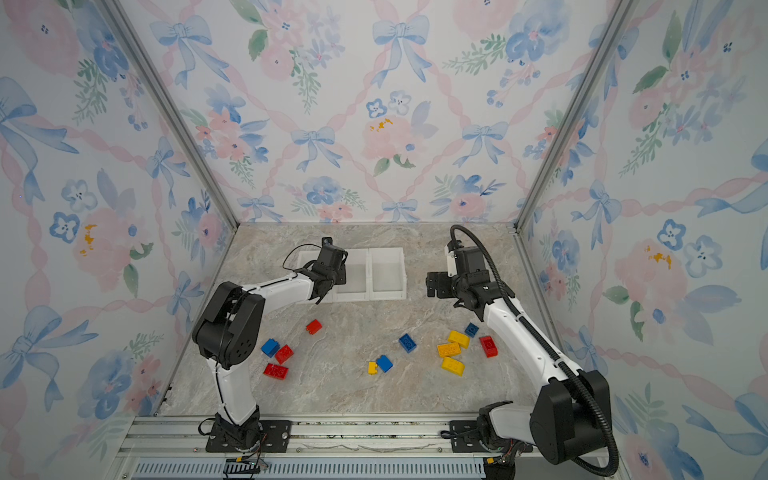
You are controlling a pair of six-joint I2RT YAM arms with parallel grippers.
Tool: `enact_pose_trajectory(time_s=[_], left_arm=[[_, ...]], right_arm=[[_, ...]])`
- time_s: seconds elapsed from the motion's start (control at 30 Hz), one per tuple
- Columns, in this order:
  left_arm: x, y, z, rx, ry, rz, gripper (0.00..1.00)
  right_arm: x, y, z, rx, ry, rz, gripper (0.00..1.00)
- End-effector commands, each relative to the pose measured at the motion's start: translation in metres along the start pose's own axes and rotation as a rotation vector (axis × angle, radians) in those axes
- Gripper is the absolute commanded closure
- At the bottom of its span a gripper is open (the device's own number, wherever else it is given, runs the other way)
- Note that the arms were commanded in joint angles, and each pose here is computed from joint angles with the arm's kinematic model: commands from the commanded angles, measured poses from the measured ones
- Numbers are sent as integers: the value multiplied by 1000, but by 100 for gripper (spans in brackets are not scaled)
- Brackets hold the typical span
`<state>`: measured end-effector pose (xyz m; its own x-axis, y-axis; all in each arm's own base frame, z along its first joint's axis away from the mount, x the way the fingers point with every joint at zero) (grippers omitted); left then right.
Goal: Sort the legos into containers by color
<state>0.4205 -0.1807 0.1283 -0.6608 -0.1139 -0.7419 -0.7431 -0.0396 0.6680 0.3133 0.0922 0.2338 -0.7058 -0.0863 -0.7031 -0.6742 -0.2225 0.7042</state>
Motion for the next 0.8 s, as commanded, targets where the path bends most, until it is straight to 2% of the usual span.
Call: enact_pose_trajectory(time_s=[0.0,0.23,0.43,0.47,0.63,0.77], left_arm=[[39,8,-10,8,-22,135,96],[67,19,-37,31,-20,178,98],[74,26,-46,27,-24,189,98],[74,27,-47,29,-25,189,96],[71,30,-49,37,-24,179,75],[56,37,-53,47,-13,139,60]], right_arm=[[6,6,1,6,-9,10,3],[10,11,0,13,-12,15,3],[13,12,0,17,-17,25,3],[13,12,0,17,-20,27,3],[16,11,0,13,-33,52,3],[23,15,-2,32,-67,92,3]])
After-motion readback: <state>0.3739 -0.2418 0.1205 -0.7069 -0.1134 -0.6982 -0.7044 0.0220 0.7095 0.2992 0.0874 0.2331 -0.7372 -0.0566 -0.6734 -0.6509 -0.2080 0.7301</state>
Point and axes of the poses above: each gripper's point midway between its finger pads, its own y axis back along the fingers, its own z axis along the line the jaws close on, x = y × z, the point moved 7 cm from there along y, back along the fingers, and after that the axes turned 4 degrees about y, right-handed, at the moved point
